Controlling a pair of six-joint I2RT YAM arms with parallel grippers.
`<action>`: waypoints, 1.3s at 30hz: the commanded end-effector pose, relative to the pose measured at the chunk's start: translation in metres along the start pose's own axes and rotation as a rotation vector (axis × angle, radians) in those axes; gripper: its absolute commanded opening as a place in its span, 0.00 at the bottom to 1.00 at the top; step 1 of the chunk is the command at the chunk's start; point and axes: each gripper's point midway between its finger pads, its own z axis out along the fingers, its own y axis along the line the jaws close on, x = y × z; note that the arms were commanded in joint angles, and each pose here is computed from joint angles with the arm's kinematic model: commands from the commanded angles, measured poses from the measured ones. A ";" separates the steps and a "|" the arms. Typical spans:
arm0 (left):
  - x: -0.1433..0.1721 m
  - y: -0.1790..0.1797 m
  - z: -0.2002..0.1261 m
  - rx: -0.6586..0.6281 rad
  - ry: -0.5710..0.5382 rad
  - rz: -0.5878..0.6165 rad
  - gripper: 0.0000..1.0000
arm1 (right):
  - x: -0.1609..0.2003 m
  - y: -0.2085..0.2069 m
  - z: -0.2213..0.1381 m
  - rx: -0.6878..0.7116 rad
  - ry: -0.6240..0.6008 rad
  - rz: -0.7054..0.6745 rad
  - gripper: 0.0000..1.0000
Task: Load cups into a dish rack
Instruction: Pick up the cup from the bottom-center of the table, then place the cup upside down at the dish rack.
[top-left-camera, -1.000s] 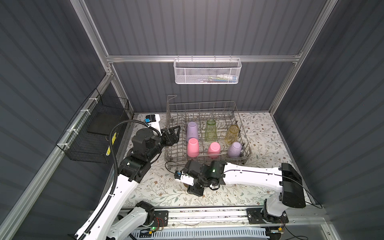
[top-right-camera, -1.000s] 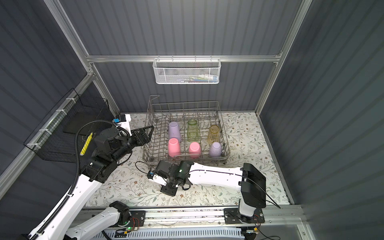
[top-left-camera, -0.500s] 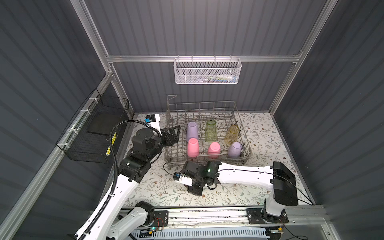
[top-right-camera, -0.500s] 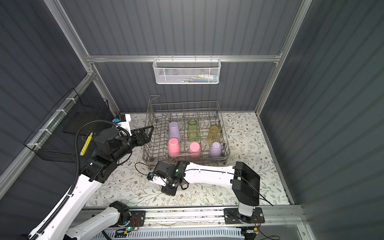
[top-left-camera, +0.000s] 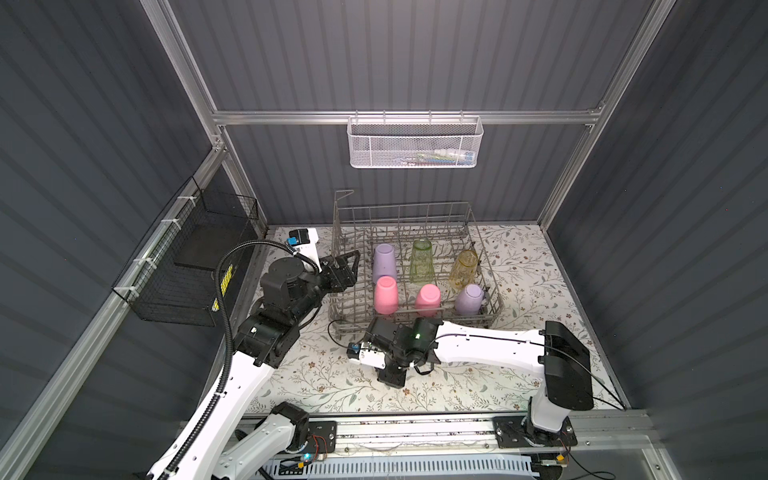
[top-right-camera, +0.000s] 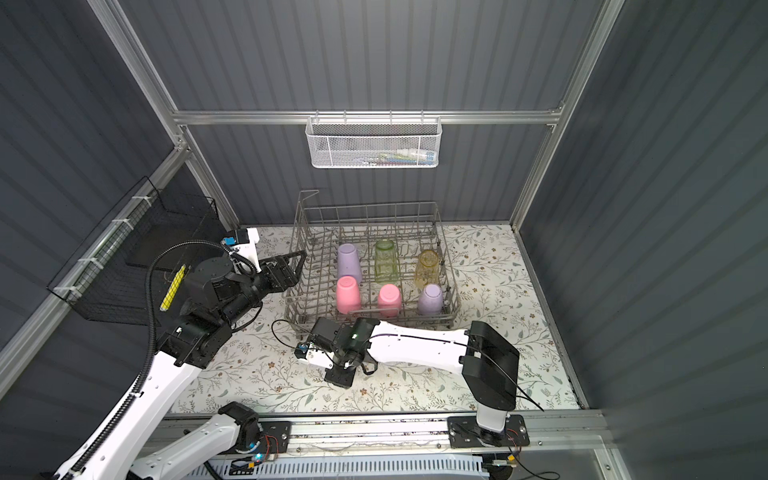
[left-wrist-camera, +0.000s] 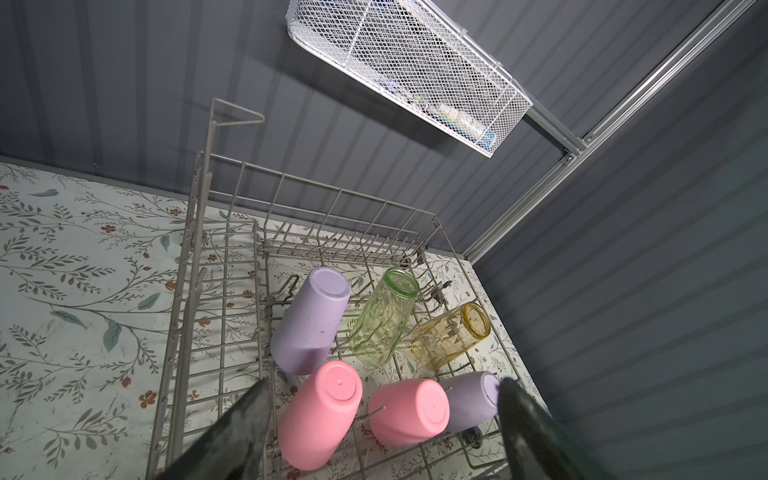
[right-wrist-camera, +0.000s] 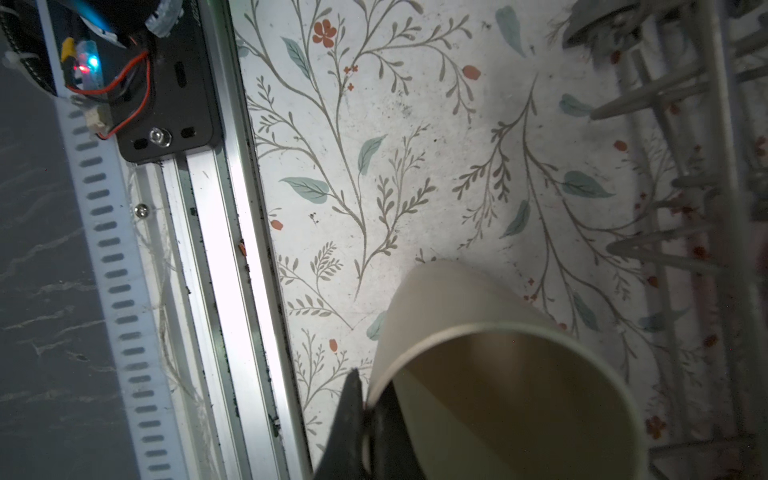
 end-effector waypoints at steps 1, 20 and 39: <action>-0.015 -0.005 -0.010 0.005 -0.035 0.023 0.85 | -0.002 0.003 -0.022 -0.027 -0.031 -0.018 0.00; -0.005 -0.046 0.009 0.249 0.030 0.043 0.84 | -0.044 -0.006 -0.273 -0.344 -0.855 0.122 0.00; 0.027 -0.122 0.013 0.821 0.207 0.046 0.80 | -0.030 -0.113 -0.334 -0.624 -1.297 0.400 0.00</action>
